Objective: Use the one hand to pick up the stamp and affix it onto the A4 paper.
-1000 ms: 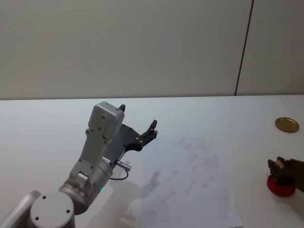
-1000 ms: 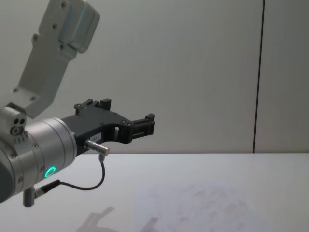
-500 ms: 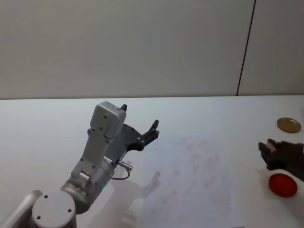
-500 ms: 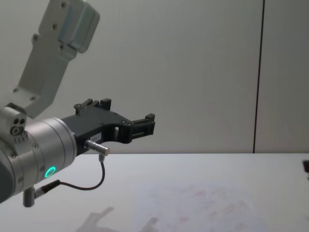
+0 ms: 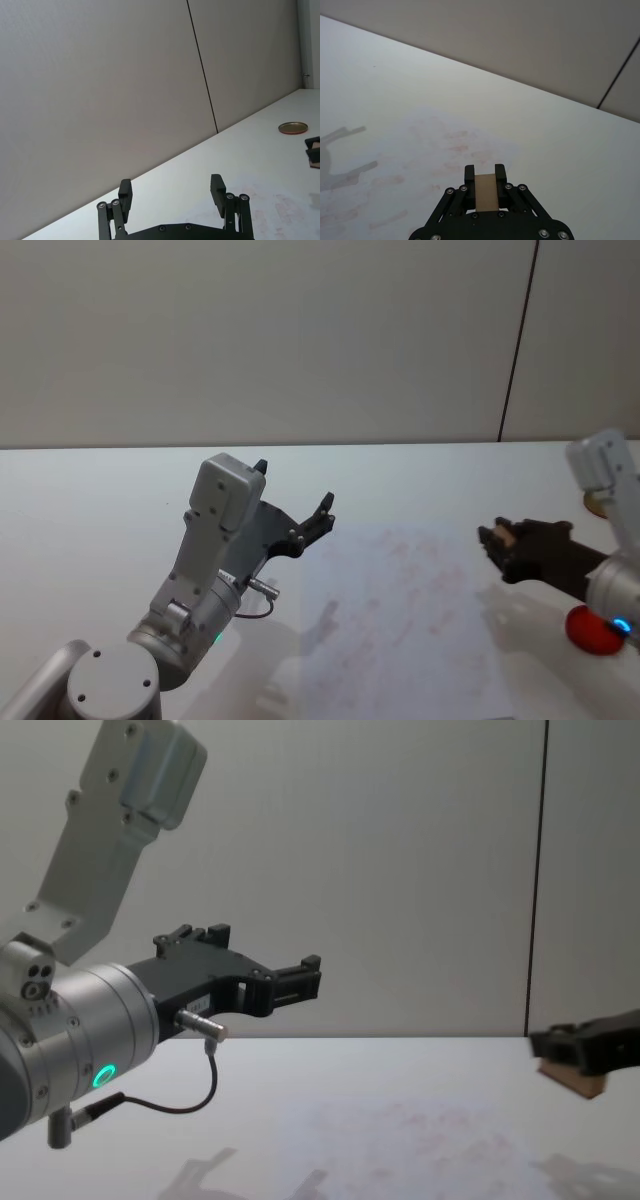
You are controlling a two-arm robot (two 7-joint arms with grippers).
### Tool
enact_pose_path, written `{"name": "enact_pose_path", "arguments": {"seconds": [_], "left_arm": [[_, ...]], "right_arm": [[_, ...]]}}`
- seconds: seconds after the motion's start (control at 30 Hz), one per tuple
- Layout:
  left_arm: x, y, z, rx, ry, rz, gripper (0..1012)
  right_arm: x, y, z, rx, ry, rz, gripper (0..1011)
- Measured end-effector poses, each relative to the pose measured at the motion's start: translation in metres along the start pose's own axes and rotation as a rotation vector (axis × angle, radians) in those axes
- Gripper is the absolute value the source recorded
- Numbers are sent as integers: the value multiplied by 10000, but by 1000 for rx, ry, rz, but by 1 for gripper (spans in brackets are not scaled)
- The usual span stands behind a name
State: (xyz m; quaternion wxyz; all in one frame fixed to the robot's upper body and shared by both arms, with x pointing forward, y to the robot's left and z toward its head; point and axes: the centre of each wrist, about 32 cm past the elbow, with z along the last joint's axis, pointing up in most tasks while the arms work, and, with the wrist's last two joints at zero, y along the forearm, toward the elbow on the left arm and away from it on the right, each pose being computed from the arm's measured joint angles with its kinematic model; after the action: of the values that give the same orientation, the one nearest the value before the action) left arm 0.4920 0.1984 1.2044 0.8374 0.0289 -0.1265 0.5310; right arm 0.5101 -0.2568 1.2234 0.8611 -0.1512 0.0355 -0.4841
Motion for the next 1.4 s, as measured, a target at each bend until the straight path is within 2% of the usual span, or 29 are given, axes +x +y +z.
{"name": "enact_pose_path", "arguments": {"seconds": [0.37, 0.6, 1.4], "left_arm": [[0, 0, 0, 0, 0, 0, 993], [0, 0, 0, 0, 0, 0, 993], [0, 0, 0, 0, 0, 0, 993]], "right_arm": [[-117, 292, -26, -49, -26, 103, 218], [-177, 392, -44, -63, -42, 135, 218], [-263, 482, -54, -83, -95, 180, 218]]}}
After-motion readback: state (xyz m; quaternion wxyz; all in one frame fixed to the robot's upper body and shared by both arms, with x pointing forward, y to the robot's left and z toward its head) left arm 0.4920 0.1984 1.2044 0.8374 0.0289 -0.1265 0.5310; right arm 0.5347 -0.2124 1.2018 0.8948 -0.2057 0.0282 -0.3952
